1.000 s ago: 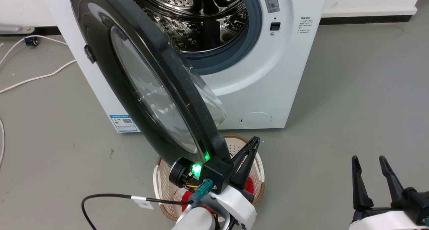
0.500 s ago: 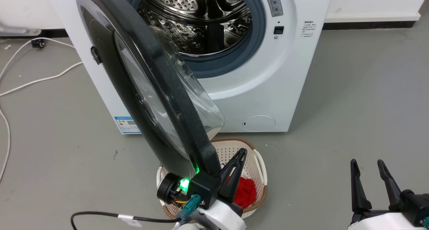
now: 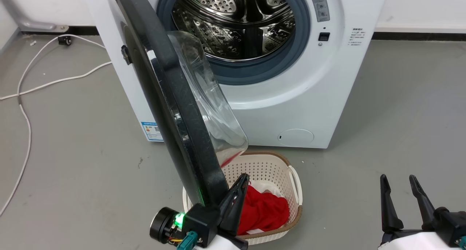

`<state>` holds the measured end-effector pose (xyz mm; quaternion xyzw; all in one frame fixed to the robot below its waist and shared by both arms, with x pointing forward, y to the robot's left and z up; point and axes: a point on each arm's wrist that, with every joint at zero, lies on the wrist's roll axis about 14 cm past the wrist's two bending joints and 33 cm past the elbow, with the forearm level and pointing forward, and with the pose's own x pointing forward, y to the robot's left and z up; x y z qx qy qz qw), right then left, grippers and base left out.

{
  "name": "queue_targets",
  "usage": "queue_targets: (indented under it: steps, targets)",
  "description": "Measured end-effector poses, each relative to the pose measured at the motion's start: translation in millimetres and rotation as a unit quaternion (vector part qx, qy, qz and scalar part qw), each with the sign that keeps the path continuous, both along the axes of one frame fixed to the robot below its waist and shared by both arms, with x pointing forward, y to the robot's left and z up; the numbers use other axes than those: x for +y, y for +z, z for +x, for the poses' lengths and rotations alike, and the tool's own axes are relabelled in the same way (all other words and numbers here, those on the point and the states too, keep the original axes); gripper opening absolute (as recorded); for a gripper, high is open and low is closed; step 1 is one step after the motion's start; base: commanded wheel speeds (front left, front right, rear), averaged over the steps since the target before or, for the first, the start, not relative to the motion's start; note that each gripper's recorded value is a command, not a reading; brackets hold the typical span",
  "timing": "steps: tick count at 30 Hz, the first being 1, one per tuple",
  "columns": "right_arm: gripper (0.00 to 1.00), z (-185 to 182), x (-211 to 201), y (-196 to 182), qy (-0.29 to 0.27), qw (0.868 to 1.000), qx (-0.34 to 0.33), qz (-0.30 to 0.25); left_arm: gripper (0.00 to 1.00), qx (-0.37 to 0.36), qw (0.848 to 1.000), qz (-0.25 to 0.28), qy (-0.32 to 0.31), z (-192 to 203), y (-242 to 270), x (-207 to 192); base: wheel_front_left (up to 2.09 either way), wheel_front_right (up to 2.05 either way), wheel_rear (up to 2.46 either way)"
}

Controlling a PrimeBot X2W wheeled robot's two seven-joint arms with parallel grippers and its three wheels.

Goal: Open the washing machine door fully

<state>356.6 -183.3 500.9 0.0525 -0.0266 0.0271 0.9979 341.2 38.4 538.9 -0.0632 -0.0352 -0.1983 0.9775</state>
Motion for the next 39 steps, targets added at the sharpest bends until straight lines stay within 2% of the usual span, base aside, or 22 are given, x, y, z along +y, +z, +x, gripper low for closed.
queue_targets:
  steps: [15, 24, 32, 39]
  targets:
    - [1.00, 19, 30, -4, 0.047, 0.999, 0.006, 0.002, 0.00, 0.010, 0.996, -0.003, 0.088, -20, 3, 49, 0.00, 0.00, 0.00]
    - [1.00, 38, 69, -8, 0.102, 0.995, 0.010, 0.003, 0.00, 0.004, 0.987, -0.007, 0.160, -32, 9, 85, 0.00, 0.00, 0.00]
    - [1.00, 53, 111, -12, 0.160, 0.987, 0.015, 0.004, 0.00, 0.008, 0.969, 0.002, 0.247, -48, 6, 130, 0.00, 0.00, 0.00]
    - [1.00, 61, 131, -15, 0.186, 0.982, 0.020, 0.005, 0.00, 0.017, 0.950, 0.017, 0.310, -55, -2, 169, 0.00, 0.00, 0.00]
